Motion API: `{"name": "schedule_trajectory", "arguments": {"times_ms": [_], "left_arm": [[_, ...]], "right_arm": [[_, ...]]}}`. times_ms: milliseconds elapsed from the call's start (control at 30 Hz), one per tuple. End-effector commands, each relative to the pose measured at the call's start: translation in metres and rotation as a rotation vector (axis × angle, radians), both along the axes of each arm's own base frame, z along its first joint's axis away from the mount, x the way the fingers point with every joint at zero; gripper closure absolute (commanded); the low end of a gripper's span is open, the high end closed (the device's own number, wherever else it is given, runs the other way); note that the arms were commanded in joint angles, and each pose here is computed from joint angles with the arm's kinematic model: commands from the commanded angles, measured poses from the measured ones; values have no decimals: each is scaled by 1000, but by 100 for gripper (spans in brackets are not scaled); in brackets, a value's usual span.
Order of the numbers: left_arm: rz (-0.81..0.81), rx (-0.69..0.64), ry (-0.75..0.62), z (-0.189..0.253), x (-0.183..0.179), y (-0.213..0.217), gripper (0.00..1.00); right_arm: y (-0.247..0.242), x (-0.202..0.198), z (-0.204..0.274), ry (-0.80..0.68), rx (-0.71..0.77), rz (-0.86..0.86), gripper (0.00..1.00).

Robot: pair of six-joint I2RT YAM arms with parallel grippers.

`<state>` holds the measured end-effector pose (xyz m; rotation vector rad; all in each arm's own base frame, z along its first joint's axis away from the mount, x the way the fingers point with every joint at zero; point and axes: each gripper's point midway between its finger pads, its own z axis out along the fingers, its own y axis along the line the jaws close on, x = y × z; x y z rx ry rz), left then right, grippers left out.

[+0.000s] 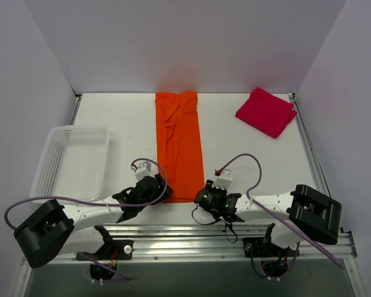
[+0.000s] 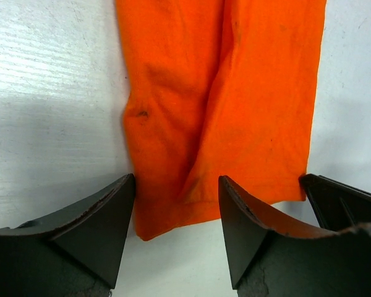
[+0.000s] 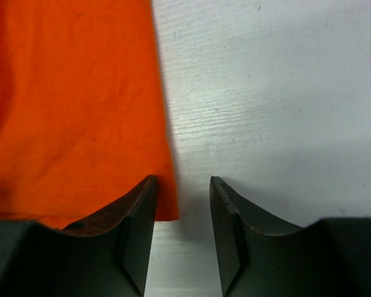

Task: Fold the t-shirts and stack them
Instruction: Grab the bottom of the folded rectangular tshirt with both arms

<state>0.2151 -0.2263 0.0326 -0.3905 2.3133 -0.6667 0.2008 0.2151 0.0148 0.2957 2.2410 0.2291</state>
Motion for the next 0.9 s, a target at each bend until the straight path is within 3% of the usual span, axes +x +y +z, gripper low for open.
{"name": "schedule_trajectory", "arguments": {"times_ms": [0, 133, 533, 867], "left_arm": [[-26, 73, 83, -20, -20, 11, 34], [-19, 80, 83, -20, -21, 13, 35], [-12, 95, 114, -30, -34, 16, 50], [-18, 100, 133, -41, -37, 10, 55]], "right_arm": [[-7, 8, 6, -41, 9, -36, 69], [-7, 8, 0, -29, 6, -33, 85], [-16, 11, -6, -18, -4, -51, 89], [-19, 12, -10, -8, -3, -53, 96]]}}
